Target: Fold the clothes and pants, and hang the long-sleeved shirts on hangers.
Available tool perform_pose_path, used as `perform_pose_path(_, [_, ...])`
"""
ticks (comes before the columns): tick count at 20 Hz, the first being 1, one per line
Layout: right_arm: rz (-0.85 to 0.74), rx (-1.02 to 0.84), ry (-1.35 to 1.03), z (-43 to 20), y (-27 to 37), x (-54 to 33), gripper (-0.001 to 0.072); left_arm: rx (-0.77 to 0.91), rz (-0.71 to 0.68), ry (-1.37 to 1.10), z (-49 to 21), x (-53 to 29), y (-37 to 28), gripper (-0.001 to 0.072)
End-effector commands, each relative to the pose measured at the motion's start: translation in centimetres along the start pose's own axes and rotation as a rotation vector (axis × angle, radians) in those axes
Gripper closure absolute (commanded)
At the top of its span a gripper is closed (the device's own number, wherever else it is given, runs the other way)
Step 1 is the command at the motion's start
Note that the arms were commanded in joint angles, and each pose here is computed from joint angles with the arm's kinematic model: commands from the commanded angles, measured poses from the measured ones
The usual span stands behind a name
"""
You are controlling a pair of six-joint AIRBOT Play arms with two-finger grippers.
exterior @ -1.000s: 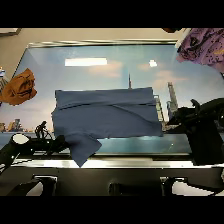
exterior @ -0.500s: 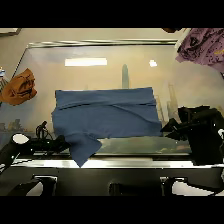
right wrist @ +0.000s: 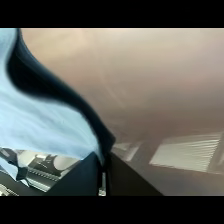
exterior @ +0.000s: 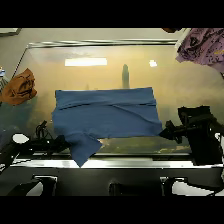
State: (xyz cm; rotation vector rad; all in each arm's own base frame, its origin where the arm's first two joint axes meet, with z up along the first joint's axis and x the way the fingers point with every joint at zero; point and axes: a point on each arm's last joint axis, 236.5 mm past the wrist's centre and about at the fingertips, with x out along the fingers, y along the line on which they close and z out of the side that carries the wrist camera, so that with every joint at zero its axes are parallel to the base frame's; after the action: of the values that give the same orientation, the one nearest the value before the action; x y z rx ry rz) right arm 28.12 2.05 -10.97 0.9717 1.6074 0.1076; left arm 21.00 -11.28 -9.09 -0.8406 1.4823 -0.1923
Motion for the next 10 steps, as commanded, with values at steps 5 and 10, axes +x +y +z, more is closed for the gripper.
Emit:
perform_pose_path(5, [-0.034,0.030,-0.110,-0.1,1.1,-3.0,0.0681,0.051,0.030,-0.045,2.3,-5.6,-1.7,0.0689])
perform_pose_path(10, [-0.226,0.012,-0.131,-5.5,-0.2,-8.1,0.0681,0.066,0.164,-0.087,-0.4,-11.4,-0.9,0.0689])
